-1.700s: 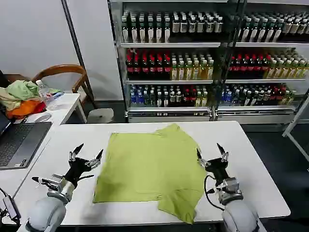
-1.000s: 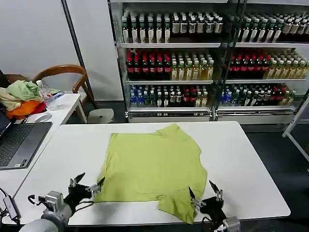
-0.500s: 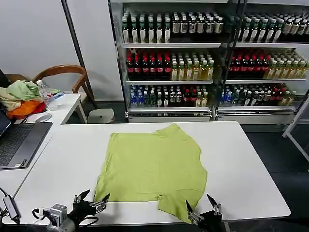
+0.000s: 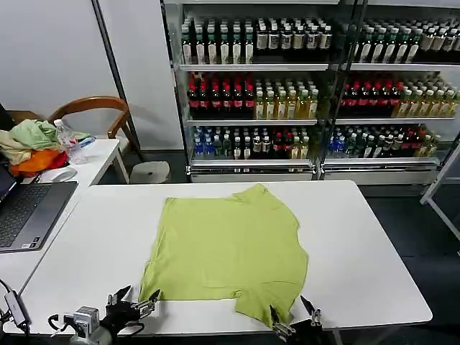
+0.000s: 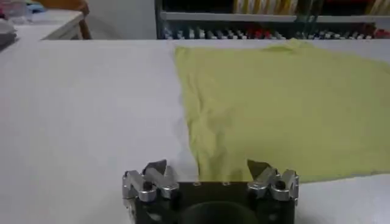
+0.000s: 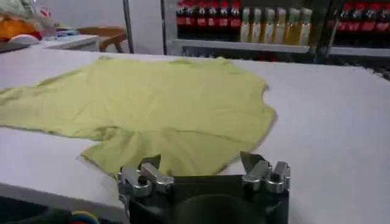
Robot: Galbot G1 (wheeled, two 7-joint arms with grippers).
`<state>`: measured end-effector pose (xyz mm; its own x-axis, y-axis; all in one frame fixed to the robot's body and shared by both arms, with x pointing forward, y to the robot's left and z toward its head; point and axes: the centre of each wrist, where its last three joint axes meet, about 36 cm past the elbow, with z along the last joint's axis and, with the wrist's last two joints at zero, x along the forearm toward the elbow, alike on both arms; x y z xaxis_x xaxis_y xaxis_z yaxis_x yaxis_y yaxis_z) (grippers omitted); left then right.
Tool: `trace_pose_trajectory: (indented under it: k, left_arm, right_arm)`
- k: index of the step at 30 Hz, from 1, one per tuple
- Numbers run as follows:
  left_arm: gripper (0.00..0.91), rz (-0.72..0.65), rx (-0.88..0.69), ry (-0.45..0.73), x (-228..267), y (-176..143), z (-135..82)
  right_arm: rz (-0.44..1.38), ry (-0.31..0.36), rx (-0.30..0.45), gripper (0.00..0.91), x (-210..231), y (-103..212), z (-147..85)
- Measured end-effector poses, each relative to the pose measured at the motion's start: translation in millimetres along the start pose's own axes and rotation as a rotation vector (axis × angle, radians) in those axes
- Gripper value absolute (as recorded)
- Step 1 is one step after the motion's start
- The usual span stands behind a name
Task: Fold and organize the clothes.
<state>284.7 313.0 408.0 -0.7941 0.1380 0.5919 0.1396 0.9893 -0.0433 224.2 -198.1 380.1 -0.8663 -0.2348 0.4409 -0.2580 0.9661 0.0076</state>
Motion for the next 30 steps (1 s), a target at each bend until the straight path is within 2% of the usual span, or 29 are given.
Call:
trace_pose_trajectory:
  k: [1,2,3,21,30]
  left_arm:
    - [0.705,-0.003,-0.001,0.000,-0.5,0.1,0.5]
    - [0.091,-0.005,-0.001,0.001,-0.6,0.1,0.8]
    - [0.040,-0.005,0.000,0.000,-0.4,0.0,1.3]
    - [0.040,0.018,0.019,-0.009,-0.4,-7.7,3.4]
    - [0.040,0.039,0.019,-0.020,0.9,-8.9,3.6]
  right_arm:
    - [0.000,0.000,-0.001,0.000,-0.2,-0.2,-0.3]
    - [0.001,0.000,-0.003,0.000,-0.6,-0.3,-0.7]
    - [-0.001,0.001,-0.006,0.000,-0.9,0.0,-1.1]
    - [-0.014,0.014,-0.054,0.000,-4.7,9.2,-2.7]
    - [-0.020,-0.005,-0.033,0.000,1.4,5.4,-7.5]
